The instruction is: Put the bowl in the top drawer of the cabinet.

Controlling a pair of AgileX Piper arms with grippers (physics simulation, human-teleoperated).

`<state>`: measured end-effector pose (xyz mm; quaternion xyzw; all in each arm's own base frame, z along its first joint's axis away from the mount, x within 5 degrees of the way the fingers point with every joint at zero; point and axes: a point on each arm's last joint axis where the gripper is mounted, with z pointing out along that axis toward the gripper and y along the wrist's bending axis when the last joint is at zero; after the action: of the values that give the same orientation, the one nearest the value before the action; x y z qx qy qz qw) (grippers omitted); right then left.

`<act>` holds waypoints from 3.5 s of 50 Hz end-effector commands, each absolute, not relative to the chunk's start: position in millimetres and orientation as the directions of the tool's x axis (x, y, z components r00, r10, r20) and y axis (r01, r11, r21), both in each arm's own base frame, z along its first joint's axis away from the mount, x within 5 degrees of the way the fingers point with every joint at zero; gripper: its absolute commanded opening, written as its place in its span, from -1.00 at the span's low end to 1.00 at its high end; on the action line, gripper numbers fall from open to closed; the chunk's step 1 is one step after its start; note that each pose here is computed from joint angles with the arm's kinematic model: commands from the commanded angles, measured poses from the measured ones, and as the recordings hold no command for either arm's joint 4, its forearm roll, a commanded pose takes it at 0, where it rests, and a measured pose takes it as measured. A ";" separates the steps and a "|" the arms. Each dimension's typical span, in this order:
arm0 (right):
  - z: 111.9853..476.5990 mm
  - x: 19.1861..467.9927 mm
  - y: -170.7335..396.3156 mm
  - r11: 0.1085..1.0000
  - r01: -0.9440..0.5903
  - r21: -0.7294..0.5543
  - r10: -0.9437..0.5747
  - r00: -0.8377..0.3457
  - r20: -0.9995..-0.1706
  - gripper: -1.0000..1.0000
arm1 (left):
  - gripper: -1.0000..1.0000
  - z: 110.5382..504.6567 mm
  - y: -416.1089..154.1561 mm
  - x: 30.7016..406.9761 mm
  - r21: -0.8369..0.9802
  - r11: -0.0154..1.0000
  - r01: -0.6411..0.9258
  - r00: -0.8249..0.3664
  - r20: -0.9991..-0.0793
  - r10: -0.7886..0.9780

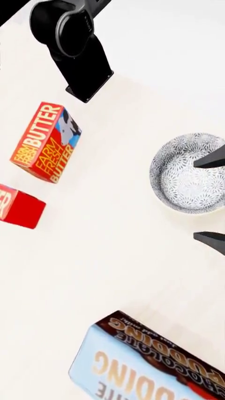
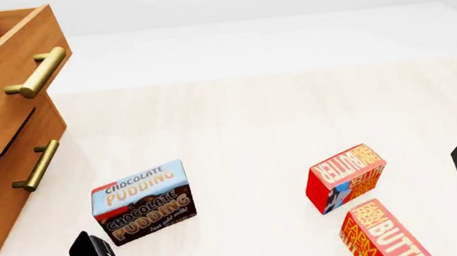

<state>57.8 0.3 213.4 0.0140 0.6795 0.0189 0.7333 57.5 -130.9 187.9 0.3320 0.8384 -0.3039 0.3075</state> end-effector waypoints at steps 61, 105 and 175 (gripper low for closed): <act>212.4 62.3 -1.0 0.999 0.014 0.042 0.042 0.050 -0.998 1.00 | 1.00 161.2 -131.4 63.1 -0.334 0.627 0.704 -0.623 -0.714 0.319; 211.7 65.9 -1.7 0.999 0.024 0.038 0.037 0.032 -0.999 1.00 | 1.00 141.2 -137.3 61.5 -0.364 0.636 0.680 -0.662 -0.678 0.320; 210.3 72.4 -2.5 0.999 0.035 0.030 0.030 0.000 -1.000 1.00 | 1.00 116.7 -149.8 59.3 -0.415 0.632 0.655 -0.701 -0.646 0.302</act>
<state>72.1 -2.5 210.3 0.0229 0.7068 -0.0013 0.7071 60.0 -149.2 118.2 0.2779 0.8626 -0.3249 0.2704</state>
